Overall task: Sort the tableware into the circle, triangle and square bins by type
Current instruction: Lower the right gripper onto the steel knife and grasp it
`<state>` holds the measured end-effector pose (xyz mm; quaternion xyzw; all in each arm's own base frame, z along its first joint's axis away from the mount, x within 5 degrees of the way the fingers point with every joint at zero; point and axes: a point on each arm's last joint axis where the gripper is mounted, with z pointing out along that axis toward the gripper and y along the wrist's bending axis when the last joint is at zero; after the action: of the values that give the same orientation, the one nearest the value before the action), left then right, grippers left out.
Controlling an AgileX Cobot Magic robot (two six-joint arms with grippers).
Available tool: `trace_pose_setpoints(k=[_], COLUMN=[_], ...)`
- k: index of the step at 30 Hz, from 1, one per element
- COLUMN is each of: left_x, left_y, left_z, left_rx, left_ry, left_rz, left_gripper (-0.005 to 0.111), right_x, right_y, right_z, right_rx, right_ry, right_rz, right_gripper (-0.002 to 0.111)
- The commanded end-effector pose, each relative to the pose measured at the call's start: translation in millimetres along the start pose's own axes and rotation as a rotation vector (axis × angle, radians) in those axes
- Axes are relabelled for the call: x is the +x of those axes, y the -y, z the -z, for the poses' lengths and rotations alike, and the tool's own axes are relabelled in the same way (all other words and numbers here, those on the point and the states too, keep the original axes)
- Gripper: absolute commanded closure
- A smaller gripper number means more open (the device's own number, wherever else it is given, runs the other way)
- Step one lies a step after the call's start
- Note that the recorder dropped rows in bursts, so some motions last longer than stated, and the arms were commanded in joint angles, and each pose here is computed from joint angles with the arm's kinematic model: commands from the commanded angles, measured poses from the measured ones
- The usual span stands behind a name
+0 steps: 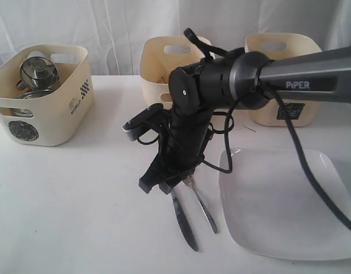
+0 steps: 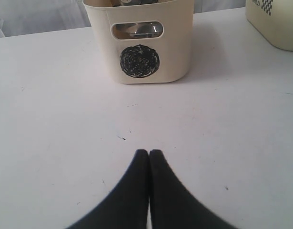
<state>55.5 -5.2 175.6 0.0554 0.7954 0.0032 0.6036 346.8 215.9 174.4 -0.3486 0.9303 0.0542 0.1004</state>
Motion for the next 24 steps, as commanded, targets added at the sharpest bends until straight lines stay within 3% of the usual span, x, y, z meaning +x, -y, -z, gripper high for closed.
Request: trace_pose_setpoints(k=[1,24], left_x=[1.0,1.0], left_y=[0.3,0.3], left_z=[0.2,0.2], left_rx=[0.002,0.002], left_ry=[0.005,0.005], left_rz=[0.010,0.010], left_gripper=[0.107,0.107], right_x=[-0.5,-1.7], right_y=[-2.9,-2.5], right_z=[-15.6,-41.6], right_rx=[-0.004,-0.020], right_ry=[-0.012,-0.013], right_rz=[0.010,-0.104], right_gripper=[0.063,0.063])
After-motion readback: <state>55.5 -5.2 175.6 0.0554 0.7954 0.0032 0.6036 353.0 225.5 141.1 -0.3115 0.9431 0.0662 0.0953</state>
